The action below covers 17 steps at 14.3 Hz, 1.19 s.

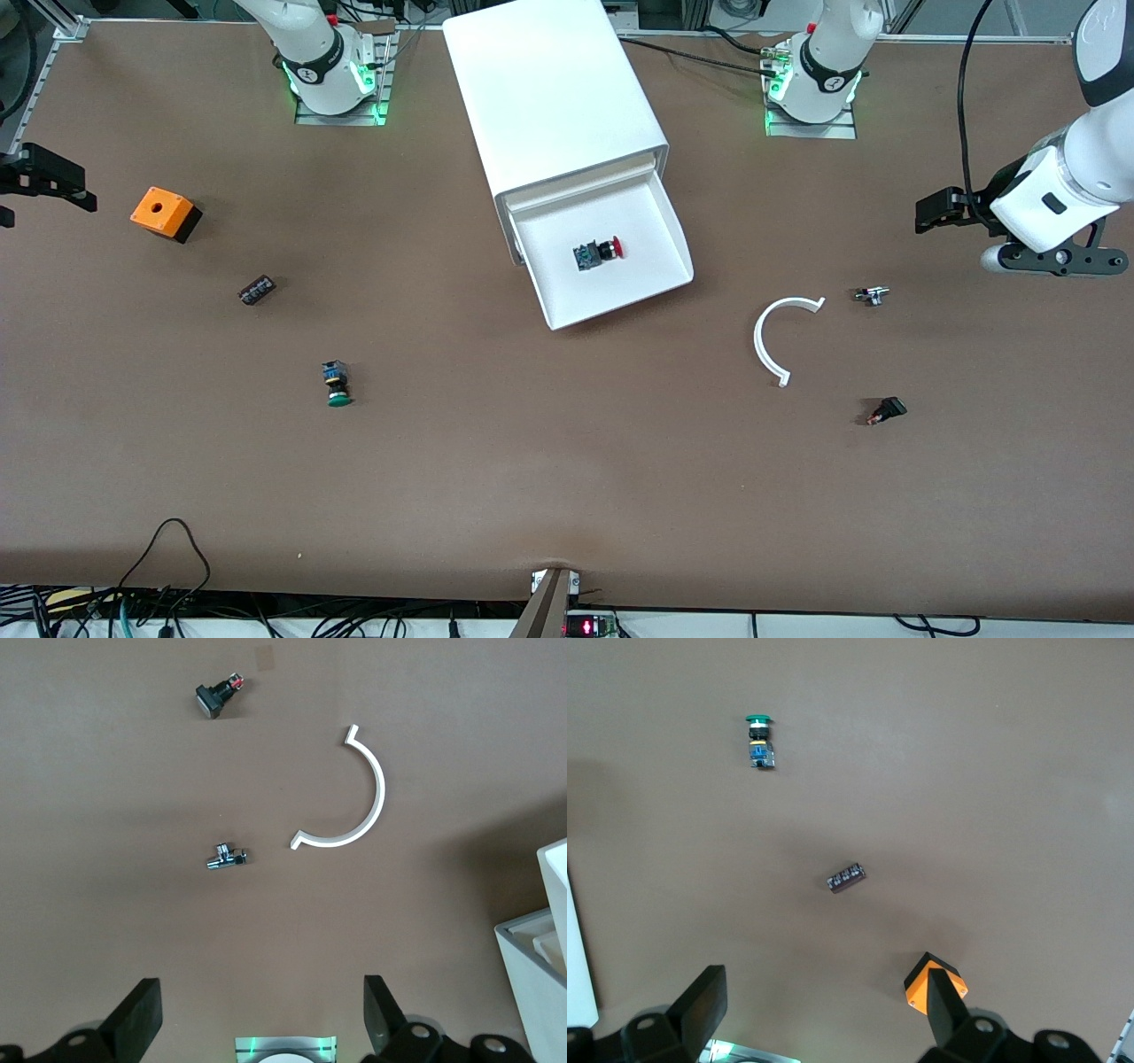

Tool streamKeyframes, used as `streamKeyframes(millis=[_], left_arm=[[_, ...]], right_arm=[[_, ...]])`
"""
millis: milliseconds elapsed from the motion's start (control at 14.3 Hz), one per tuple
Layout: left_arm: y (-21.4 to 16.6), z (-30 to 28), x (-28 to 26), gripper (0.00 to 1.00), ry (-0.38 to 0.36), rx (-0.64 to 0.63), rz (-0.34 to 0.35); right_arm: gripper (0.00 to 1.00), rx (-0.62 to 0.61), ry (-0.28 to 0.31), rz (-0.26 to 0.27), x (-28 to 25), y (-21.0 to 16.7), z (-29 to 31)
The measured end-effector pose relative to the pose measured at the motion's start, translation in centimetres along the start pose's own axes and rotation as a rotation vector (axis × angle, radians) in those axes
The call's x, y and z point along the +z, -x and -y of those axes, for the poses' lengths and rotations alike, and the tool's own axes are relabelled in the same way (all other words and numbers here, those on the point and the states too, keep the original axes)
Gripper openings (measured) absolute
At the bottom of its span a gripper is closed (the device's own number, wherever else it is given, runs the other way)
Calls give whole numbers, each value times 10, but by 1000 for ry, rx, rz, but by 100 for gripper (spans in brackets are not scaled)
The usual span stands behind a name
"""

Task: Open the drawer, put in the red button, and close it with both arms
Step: 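Move the left gripper to the front of the open drawer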

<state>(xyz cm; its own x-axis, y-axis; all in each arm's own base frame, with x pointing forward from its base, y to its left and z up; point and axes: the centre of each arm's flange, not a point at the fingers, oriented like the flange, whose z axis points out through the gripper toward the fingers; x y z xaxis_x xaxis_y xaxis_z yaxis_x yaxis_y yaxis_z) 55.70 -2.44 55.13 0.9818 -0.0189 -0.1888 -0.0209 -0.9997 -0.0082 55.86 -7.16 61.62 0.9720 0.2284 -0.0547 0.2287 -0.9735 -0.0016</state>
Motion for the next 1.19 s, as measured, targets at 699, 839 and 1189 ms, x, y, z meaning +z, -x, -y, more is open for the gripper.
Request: streamKeyframes(millis=[699,839,1189], left_arm=[[-21,-46,26,100,157,-10,30],[-34,-77,45,100,149,-78,57],[-73,-182,85,100,128,-251,69]], right_arm=[[100,2,-5,4,0,9,0],[100,3,-6,-3,3,17,0],[100,-51,-24,29,7,32,6]])
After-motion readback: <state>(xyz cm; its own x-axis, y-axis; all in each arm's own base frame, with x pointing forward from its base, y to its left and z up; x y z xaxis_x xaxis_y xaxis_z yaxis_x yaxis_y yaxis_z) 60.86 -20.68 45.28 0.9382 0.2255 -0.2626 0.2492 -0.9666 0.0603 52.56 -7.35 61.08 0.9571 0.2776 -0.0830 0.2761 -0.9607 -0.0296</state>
